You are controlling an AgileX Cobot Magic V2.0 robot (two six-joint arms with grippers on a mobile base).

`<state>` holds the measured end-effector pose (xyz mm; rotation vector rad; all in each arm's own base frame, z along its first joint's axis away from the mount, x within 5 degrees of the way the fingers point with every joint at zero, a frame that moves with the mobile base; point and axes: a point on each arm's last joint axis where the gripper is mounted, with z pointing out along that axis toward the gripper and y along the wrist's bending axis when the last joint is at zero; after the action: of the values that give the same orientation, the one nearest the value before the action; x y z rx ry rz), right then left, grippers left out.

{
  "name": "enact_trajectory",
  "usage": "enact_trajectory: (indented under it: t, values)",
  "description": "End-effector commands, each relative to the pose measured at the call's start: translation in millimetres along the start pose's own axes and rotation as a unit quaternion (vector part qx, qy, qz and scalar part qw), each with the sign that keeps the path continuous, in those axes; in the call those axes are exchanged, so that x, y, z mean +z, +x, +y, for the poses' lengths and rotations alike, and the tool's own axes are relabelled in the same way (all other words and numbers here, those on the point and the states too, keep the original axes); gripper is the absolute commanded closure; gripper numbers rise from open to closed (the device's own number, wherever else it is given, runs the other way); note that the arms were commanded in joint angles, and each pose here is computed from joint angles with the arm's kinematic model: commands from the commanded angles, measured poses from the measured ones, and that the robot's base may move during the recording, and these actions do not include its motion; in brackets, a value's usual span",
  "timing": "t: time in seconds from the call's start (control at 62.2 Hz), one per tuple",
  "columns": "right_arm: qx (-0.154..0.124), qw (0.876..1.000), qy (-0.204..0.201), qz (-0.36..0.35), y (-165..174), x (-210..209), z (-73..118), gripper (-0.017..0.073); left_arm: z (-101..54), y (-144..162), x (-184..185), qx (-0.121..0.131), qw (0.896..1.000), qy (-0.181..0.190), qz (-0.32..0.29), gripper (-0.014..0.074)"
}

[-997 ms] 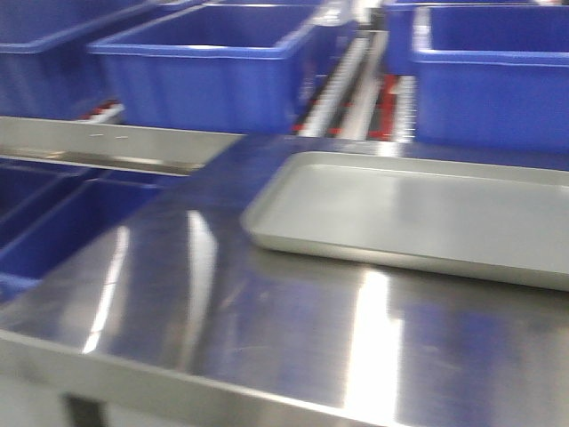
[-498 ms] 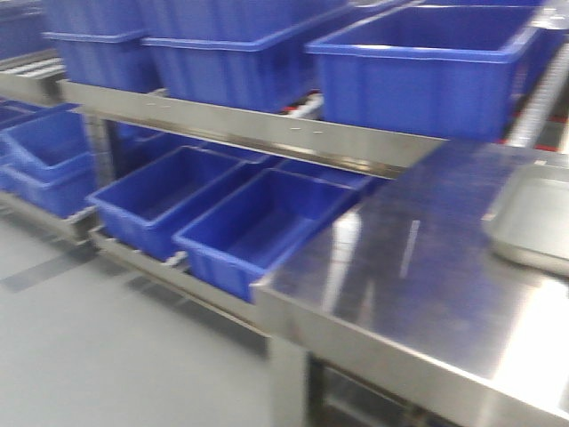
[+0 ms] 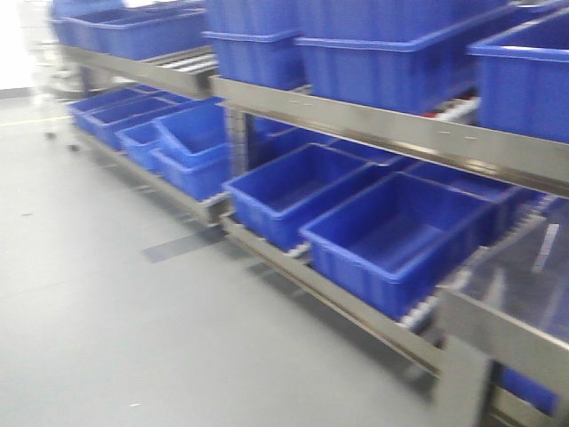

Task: Sort and place red and blue blocks on shelf
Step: 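Drive the base away from the table holding both cubes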

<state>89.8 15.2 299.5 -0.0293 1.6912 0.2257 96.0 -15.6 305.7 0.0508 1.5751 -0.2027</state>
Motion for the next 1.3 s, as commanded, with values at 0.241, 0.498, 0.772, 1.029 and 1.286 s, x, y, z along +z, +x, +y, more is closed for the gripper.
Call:
enact_trajectory:
  t: [0.241,0.498,0.772,1.029,1.286]
  values:
    - [-0.005,0.998,0.001,-0.06,-18.5,-2.0,0.9,0.0491,-0.3,-17.2,-0.7,-0.002,0.998,-0.002,-0.056,0.047]
    - [-0.005,0.998,0.001,-0.06,-18.5,-2.0,0.9,0.0491,-0.3,-17.2,-0.7,-0.002,0.998,-0.002,-0.056,0.047]
    - [-0.005,0.998,0.001,-0.06,-18.5,-2.0,0.9,0.0491,-0.3,-17.2,-0.7,-0.002,0.998,-0.002,-0.056,0.047]
    - [-0.005,0.998,0.001,-0.06,-18.5,-2.0,0.9,0.0491,-0.3,-17.2,-0.7,-0.002,0.998,-0.002,-0.056,0.047]
    - [-0.005,0.998,0.001,-0.06,-18.5,-2.0,0.9,0.0491,-0.3,-17.2,-0.7,-0.002,0.998,-0.002,-0.056,0.047]
